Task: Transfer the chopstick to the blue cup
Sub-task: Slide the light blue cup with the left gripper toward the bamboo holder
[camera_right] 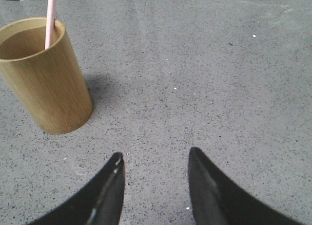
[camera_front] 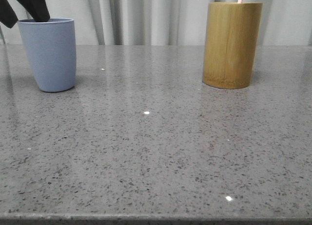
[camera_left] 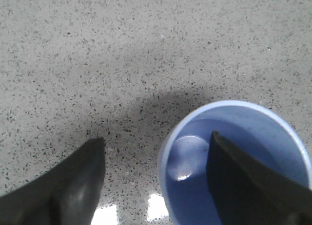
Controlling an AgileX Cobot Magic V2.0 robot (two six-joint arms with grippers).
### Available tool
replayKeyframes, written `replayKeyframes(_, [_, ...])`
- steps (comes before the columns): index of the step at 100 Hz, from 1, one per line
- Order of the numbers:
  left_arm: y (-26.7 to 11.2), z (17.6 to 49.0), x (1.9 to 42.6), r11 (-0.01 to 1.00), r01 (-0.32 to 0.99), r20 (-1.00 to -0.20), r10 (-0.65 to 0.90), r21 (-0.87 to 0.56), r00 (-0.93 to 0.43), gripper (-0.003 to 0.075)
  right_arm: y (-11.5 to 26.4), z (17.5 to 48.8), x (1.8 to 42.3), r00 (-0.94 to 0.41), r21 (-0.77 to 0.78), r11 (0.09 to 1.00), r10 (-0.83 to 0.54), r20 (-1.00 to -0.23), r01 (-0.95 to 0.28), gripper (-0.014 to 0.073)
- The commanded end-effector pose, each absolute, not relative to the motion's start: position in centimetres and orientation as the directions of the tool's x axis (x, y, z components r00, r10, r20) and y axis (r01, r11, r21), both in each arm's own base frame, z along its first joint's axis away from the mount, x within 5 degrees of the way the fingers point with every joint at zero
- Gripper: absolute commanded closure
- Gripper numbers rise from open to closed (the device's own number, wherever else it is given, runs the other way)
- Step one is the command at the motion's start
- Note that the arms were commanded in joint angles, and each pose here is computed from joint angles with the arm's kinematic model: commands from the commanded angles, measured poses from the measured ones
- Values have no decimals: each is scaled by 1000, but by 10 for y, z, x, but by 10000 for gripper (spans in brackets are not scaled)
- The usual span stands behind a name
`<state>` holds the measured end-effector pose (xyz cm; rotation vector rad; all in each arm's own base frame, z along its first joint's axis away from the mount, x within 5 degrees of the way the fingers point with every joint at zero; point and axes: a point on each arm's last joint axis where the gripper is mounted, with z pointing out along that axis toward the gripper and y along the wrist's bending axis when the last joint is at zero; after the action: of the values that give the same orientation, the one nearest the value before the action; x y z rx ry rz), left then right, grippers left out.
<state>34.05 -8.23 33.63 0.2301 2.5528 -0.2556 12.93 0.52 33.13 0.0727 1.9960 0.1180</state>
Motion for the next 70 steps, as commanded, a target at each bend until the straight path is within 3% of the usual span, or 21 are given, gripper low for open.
replayKeyframes(1, [-85,358,337,961,234,-615,96,-148,-783,281,5,349,132,-321,114,993,104,-941,-13,262])
replayKeyframes(23, [-86,346,340,962,230,-561,110,-149,-821,321,5,349,132,-322,114,993,104,-941,-13,262])
replayKeyframes(56, [-87,346,341,961,230,-563,105,-155,-820,710,5,349,132,-322,114,993,104,-941,-13,262])
replayKeyframes(70, [-88,348,341,960,233,-567,106,-157,-817,739,5,349,132,-322,114,993,104,-941,-13,262])
